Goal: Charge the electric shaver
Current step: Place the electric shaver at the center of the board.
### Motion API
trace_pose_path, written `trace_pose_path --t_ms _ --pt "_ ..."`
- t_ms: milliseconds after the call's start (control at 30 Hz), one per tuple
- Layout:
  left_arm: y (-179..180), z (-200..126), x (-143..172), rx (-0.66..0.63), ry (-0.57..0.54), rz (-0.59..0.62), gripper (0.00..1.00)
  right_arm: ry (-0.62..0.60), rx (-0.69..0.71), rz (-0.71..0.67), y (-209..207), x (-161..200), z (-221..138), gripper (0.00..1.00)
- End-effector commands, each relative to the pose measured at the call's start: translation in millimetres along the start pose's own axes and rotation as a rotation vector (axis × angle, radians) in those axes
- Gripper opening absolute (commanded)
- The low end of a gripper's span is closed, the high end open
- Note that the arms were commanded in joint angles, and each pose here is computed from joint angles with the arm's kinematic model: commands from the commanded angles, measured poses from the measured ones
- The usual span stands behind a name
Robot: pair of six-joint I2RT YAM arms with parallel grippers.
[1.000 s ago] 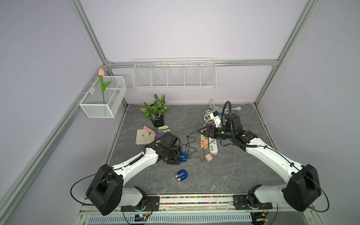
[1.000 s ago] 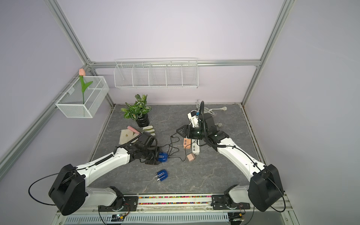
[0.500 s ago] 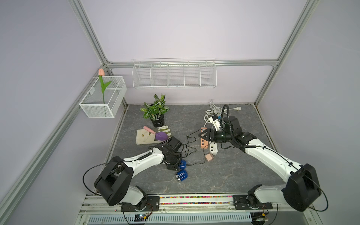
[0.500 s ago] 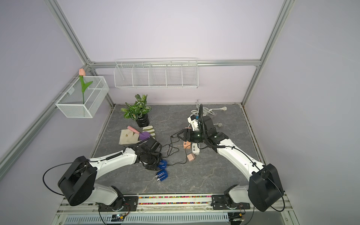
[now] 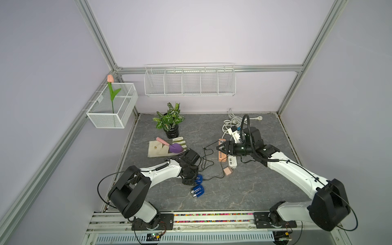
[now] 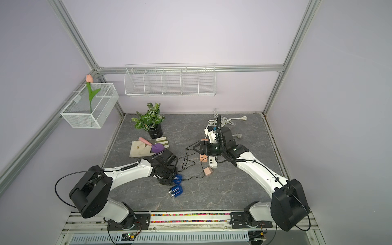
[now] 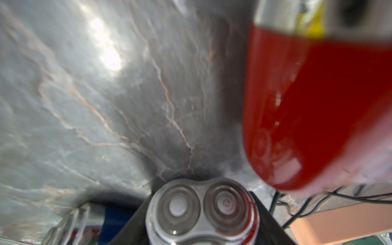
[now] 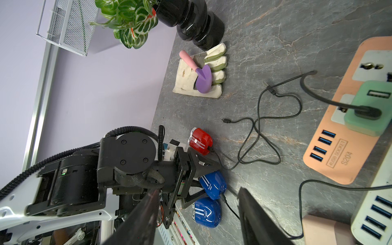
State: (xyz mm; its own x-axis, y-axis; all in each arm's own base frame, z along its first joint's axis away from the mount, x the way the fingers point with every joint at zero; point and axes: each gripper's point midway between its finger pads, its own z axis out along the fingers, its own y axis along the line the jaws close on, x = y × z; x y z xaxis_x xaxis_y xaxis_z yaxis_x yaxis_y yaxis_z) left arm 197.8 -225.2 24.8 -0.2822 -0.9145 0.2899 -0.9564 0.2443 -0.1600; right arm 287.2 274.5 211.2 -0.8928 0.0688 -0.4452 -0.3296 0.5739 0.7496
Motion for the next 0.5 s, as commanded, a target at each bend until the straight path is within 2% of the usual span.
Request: trace_pose_path --t_ms 0,100,267,467 --pt "-7 -9 7 0.022 0.016 -0.366 0.71 -0.006 -0.014 -0.021 1 1 -2 0.62" --pt "-8 -16 9 0.037 0.028 -0.352 0.77 0.002 0.002 -0.019 -2 1 1 0.62" --pt "-13 -37 15 0.064 0.039 -0.304 0.78 0.002 0.03 -0.04 -3 -3 0 0.62" --pt "-36 -93 4 0.161 -0.052 -0.169 0.68 -0.016 0.11 -0.12 1 -13 -9 0.59"
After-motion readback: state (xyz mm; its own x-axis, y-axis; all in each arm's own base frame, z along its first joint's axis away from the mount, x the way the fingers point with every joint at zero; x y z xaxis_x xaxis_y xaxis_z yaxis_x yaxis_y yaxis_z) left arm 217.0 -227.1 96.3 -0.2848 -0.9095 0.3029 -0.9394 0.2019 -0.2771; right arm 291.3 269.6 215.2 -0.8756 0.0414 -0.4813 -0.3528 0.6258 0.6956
